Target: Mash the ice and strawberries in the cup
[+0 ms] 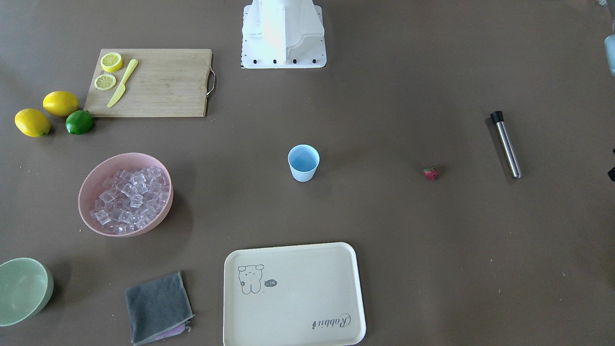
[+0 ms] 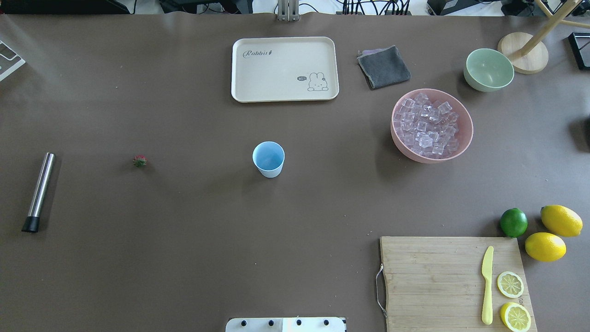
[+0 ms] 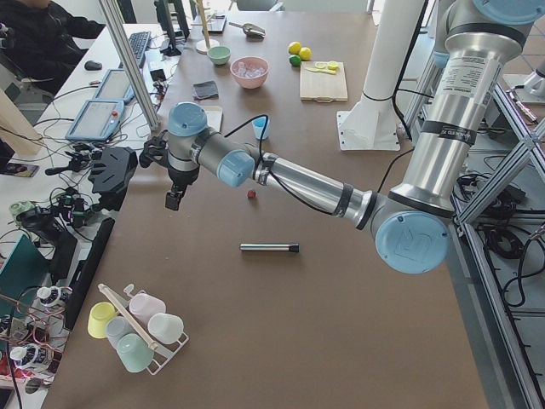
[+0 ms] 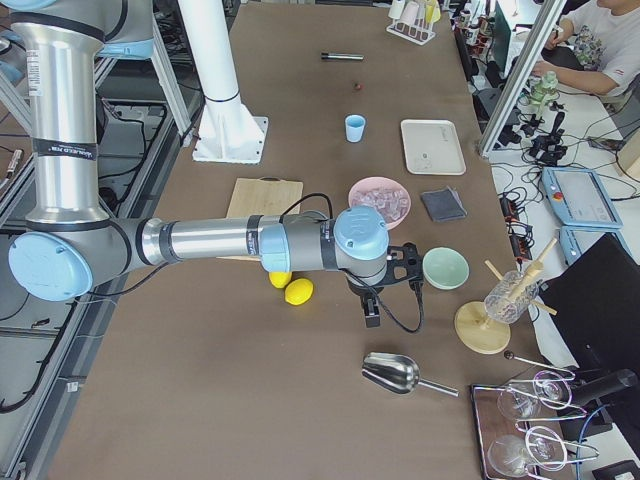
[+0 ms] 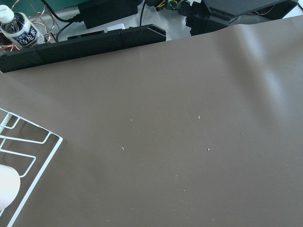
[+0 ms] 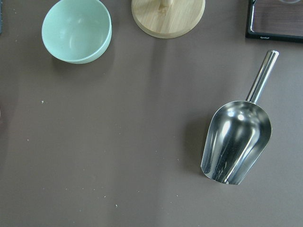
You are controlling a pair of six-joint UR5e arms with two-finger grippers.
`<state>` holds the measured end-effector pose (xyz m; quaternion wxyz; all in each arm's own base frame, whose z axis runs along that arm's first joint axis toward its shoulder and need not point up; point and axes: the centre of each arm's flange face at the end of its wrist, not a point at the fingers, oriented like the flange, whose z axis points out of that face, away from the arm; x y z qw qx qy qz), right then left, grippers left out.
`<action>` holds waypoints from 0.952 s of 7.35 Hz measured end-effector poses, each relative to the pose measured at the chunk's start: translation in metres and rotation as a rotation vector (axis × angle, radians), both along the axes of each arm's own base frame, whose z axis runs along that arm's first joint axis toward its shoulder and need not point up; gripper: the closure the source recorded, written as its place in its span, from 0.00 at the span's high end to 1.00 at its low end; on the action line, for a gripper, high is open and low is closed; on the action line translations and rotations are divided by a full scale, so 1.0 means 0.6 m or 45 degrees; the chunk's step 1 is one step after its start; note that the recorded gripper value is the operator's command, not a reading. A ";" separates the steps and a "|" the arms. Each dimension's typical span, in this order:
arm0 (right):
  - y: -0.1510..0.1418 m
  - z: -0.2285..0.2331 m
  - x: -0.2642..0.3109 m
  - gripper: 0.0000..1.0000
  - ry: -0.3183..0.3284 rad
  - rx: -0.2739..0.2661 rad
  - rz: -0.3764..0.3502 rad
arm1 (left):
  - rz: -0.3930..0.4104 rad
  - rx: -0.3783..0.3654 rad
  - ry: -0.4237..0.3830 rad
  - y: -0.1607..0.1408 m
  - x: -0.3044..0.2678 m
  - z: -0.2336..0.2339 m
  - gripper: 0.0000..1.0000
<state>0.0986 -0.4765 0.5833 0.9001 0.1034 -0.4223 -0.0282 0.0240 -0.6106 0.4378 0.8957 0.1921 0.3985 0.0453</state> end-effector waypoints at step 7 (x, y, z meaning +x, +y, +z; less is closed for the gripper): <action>-0.196 -0.397 -0.275 0.98 -0.094 0.053 -0.022 | 0.027 -0.015 -0.019 -0.018 0.034 0.007 0.97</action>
